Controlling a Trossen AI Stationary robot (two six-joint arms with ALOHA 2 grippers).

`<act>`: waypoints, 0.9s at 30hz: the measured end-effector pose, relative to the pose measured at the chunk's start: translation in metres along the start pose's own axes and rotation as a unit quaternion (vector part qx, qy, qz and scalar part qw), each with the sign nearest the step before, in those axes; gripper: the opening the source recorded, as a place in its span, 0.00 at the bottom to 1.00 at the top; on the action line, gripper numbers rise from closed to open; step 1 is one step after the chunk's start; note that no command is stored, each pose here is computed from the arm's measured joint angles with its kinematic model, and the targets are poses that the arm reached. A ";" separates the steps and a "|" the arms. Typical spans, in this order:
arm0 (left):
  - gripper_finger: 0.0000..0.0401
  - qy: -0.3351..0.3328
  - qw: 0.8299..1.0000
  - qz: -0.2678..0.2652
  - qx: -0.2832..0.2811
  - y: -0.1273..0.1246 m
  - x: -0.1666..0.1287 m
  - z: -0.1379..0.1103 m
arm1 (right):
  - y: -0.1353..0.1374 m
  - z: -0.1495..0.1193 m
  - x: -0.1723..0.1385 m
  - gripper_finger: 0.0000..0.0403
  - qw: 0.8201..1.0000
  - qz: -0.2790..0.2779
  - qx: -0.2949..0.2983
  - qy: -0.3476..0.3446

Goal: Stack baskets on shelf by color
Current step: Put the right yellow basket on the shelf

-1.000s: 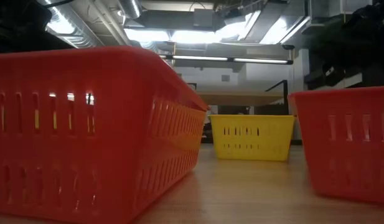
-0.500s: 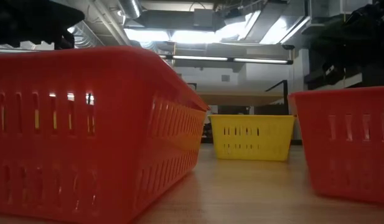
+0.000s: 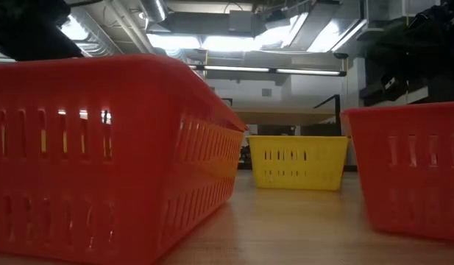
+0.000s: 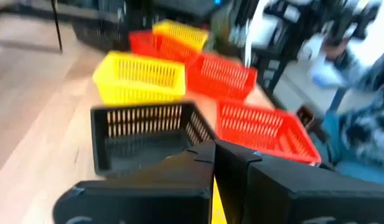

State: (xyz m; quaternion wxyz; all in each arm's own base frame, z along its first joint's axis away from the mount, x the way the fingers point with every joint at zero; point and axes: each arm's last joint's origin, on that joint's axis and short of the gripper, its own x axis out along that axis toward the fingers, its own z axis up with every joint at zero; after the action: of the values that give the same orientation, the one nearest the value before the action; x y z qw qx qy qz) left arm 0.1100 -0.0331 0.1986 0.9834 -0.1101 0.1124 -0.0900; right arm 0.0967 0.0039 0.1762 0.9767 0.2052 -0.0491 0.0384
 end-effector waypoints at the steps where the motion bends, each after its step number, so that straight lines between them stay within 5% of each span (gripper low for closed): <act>1: 0.00 0.016 1.000 0.003 0.006 -0.002 0.002 0.005 | 0.000 0.000 0.000 0.27 1.000 -0.005 0.000 -0.002; 6: 0.00 0.079 0.995 -0.040 0.033 -0.015 0.010 0.043 | -0.001 0.001 0.000 0.27 1.000 -0.025 0.001 -0.011; 13: 0.00 0.249 0.968 -0.020 0.005 -0.012 0.036 0.066 | -0.001 0.001 0.000 0.27 1.000 -0.025 0.001 -0.011; 22: 0.00 0.308 0.949 -0.052 -0.049 0.039 0.070 0.102 | -0.001 0.001 0.000 0.27 1.000 -0.025 0.002 -0.011; 27: 0.00 0.367 0.922 -0.049 -0.110 0.060 0.090 0.094 | -0.002 -0.001 0.000 0.27 1.000 -0.025 0.002 -0.003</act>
State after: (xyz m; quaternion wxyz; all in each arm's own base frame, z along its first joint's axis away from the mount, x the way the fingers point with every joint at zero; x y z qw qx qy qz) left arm 0.2282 0.0250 0.2557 0.8493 -0.1820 0.4693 -0.1589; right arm 0.0969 0.0024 0.1747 0.9768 0.2085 -0.0467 0.0135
